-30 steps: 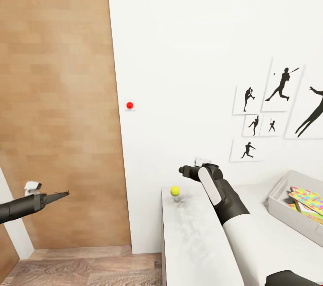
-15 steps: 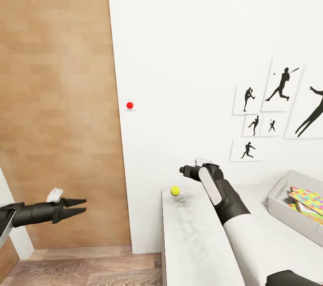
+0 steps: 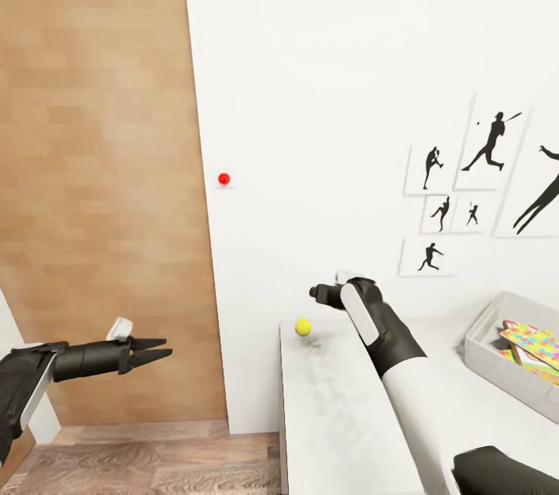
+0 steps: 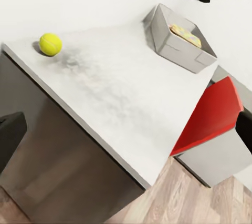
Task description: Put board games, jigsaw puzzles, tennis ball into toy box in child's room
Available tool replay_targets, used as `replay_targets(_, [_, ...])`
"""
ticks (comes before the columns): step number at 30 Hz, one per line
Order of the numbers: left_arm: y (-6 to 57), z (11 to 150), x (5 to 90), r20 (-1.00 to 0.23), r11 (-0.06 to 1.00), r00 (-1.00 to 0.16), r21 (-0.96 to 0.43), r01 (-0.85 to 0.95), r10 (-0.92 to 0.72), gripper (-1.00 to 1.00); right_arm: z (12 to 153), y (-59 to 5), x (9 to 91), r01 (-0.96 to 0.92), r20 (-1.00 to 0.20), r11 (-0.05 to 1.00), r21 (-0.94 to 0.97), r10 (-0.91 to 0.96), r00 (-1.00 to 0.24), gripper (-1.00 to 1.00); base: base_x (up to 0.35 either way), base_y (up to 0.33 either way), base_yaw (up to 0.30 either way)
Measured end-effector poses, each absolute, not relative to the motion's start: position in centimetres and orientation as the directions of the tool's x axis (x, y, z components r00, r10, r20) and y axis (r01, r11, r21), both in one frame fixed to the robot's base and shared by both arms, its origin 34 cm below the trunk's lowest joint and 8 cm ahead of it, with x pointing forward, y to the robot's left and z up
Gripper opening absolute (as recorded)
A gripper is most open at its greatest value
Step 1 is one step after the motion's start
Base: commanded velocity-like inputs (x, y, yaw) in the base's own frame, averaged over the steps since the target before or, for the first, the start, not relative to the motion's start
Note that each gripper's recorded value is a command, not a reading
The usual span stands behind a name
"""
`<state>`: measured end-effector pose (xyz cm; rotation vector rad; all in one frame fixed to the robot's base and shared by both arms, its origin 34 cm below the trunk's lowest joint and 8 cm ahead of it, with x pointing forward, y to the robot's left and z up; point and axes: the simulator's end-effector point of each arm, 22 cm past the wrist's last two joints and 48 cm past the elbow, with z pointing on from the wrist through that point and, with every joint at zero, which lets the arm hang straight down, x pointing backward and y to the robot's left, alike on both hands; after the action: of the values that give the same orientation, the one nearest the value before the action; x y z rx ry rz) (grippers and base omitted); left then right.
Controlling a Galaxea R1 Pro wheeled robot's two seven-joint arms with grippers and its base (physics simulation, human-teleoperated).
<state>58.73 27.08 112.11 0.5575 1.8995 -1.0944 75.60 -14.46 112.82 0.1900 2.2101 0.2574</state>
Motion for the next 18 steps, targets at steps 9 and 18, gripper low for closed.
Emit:
replay_targets(9, [27.1,111.4,59.0,-0.822,0.521,-0.567,-0.504,0.689,-0.045,1.0,112.4,-14.7,77.2,0.06,-0.739,0.971,0.23,0.214,-0.639,1.0,0.0,0.0,0.0])
replay_targets(18, [27.2,110.9,59.2,-0.815,0.519,-0.577,-0.515,0.682,-0.051,1.0,111.9,-14.9,78.2,0.072,-0.717,0.974,0.216,0.208,-0.665,1.0,0.0,0.0,0.0])
